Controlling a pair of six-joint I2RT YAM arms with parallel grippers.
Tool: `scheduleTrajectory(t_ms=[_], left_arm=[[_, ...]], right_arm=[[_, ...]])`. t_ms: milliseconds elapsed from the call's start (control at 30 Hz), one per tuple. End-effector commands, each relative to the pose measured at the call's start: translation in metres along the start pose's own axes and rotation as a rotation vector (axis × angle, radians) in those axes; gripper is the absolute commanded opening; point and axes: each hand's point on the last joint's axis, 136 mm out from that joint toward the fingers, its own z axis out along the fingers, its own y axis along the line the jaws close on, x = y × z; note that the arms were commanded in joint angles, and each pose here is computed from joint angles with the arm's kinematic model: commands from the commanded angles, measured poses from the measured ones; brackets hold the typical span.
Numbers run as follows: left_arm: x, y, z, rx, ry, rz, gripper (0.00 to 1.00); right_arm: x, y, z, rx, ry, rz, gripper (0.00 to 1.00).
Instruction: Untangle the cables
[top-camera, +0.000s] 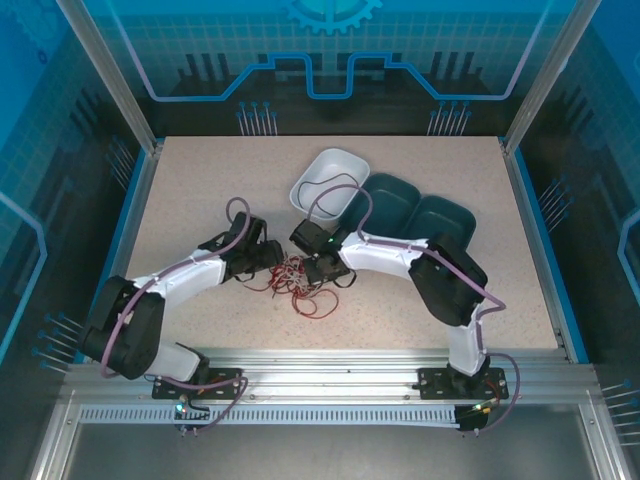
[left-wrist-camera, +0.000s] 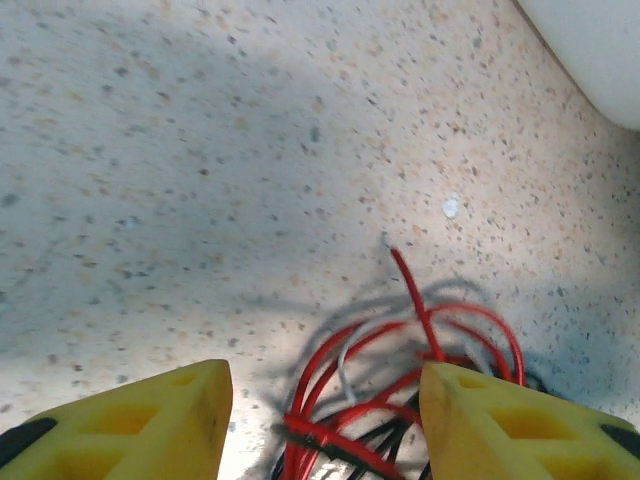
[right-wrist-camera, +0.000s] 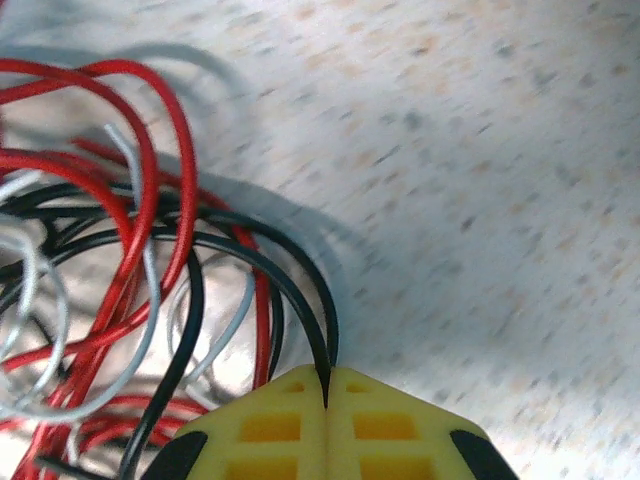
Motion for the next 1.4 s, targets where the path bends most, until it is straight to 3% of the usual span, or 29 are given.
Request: scheduleTrajectory(t_ms=[0, 400, 767, 1367], left_arm=[[-0.008, 0.006, -0.012, -0.011, -0.031, 0.016, 0.55], [-0.009, -0.020, -0.037, 0.134, -0.035, 0.016, 0.71], [-0.011, -0.030, -0.056, 0.206, -0.072, 0.031, 0.84], [-0.007, -0.037, -0.043, 0.253, -0.044, 0.004, 0.86]], right_arm=[[-0.003, 0.013, -0.033, -0.045, -0.051, 0.026, 0.00], [-0.044, -0.016, -0.095, 0.047, -0.256, 0.030, 0.00], [-0.087, 0.002, -0.182, -0.070, -0.506, -0.050, 0.00], [-0.120, 0.001, -0.304, -0.081, -0.782, -0.177, 0.00]])
